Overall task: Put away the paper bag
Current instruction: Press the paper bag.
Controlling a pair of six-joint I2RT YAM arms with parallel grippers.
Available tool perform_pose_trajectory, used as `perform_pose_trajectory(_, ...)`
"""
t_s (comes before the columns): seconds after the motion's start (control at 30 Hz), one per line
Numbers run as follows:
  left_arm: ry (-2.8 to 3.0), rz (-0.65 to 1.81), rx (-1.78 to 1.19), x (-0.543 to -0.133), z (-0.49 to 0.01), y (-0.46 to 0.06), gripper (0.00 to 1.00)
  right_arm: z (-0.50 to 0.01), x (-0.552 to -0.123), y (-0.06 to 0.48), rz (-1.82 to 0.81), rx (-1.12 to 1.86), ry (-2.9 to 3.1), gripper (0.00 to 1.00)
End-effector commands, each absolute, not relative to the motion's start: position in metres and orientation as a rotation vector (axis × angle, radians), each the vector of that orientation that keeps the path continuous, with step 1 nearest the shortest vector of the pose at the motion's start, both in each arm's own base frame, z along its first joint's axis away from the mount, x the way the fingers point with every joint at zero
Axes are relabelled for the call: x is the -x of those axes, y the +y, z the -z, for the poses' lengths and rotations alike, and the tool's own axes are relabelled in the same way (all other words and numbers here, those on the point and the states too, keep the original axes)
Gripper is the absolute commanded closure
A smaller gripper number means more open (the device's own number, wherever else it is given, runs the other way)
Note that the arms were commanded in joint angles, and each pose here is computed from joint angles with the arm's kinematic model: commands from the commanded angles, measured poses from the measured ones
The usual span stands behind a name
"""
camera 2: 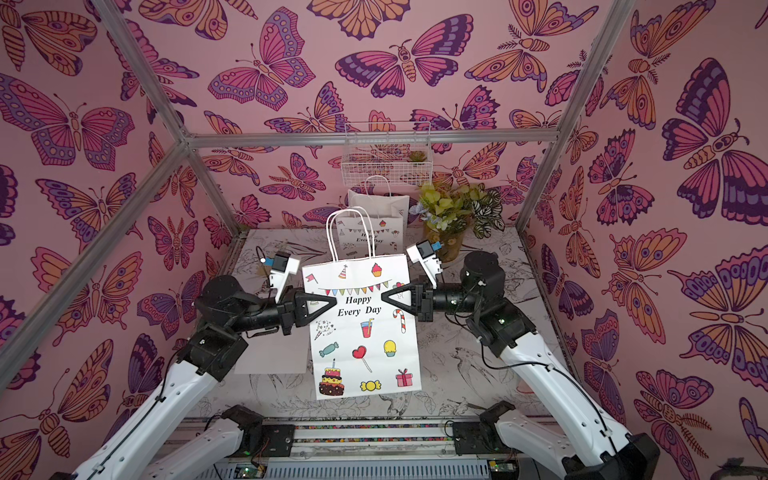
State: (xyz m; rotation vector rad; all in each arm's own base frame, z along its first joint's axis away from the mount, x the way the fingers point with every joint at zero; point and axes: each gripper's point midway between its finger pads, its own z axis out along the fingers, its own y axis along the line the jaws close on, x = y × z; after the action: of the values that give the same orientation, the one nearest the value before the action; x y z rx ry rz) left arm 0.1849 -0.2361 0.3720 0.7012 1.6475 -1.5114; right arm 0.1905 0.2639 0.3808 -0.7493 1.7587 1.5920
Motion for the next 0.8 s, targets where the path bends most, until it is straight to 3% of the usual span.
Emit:
perform_pose_trajectory(0.0,1.659,1.528,-0.724,-0.177,-0.366,-0.237,1.00,-0.398,-0.208,0.257,-1.487,0.703,1.698,1.00)
perform_pose_trajectory(0.1,1.669,1.530,-0.715,-0.178,-0.366,-0.237,1.00,-0.400,-0.205,0.254,-1.438,0.740,1.700,0.95)
perform_pose_trajectory(0.23,1.680,1.531,-0.707,-0.180,-0.364,-0.237,1.00,-0.415,-0.205,0.252,-1.426,0.797,1.675,0.72)
perform_pose_trajectory(0.37,1.684,1.529,-0.702,-0.181,-0.362,-0.237,1.00,-0.427,-0.210,0.254,-1.450,0.826,1.652,0.65)
perform_pose_trajectory(0.43,1.682,1.528,-0.700,-0.181,-0.362,-0.237,1.00,-0.431,-0.212,0.257,-1.476,0.834,1.642,0.71)
perform_pose_trajectory(0.57,1.676,1.529,-0.702,-0.179,-0.365,-0.236,1.00,-0.428,-0.213,0.259,-1.506,0.835,1.642,1.00)
perform_pose_trajectory(0.7,1.682,1.544,-0.711,-0.177,-0.364,-0.237,1.00,-0.429,-0.215,0.255,-1.498,0.812,1.636,1.00)
perform_pose_trajectory(0.73,1.686,1.558,-0.722,-0.176,-0.362,-0.238,0.92,-0.432,-0.216,0.253,-1.499,0.800,1.626,1.00)
perform_pose_trajectory(0.77,1.685,1.569,-0.738,-0.173,-0.362,-0.239,0.76,-0.434,-0.218,0.250,-1.501,0.787,1.621,1.00)
